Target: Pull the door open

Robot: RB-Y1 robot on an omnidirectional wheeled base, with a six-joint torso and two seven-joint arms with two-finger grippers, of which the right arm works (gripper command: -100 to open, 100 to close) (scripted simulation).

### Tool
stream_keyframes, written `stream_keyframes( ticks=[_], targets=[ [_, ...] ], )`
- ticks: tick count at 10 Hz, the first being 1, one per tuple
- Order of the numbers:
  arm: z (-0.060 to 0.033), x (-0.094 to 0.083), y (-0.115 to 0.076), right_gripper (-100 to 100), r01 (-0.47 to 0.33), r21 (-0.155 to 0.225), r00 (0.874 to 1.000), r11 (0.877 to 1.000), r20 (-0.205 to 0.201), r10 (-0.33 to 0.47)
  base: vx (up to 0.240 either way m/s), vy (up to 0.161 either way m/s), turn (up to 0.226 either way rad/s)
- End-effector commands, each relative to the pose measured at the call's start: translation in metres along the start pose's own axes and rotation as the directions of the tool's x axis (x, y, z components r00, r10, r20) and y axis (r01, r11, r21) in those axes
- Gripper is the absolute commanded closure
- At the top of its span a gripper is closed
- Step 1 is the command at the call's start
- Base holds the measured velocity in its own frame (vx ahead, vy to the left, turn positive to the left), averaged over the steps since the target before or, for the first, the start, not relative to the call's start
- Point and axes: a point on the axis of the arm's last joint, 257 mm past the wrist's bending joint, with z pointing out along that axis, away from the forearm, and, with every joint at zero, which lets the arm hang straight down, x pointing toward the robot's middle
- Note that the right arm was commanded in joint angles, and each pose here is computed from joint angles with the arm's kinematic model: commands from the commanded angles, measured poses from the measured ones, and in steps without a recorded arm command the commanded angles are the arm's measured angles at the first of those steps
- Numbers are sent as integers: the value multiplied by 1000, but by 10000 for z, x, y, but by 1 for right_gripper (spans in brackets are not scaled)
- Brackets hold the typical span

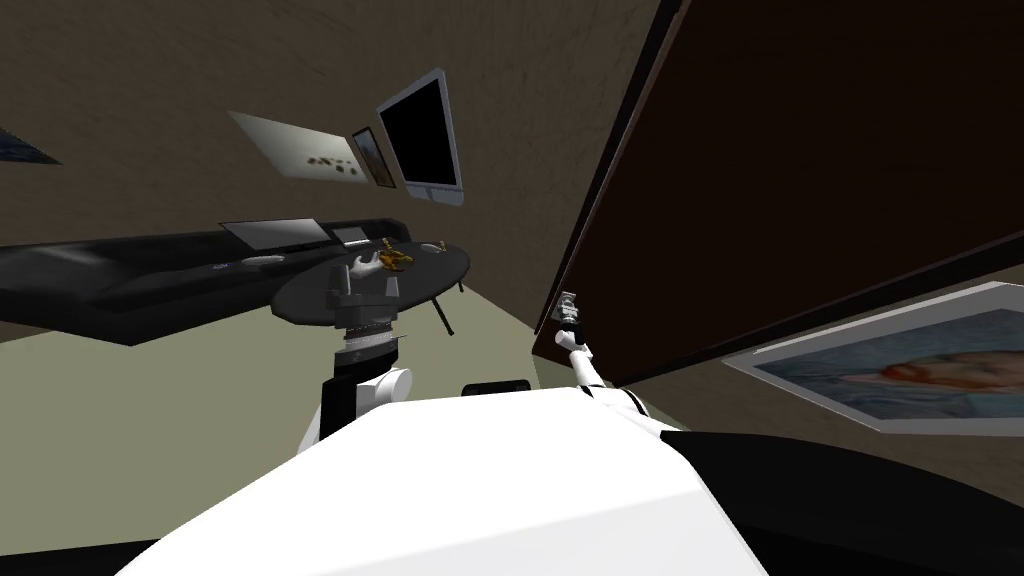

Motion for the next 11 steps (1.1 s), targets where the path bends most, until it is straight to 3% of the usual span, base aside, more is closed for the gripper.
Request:
stream_keyframes(
  ticks=[1, 4, 11],
  targets=[
    [4, 32, -43, 100, -9, 20, 1000, 1000, -5, 9, -208, -82, 168],
    [7, 38, -23, 100, -11, 29, 1000, 1000, -4, 11, -174, -49, 120],
    [-58, 30, -207, 100, -14, 105, 1000, 994, -2, 15, -230, -45, 114]
  ],
)
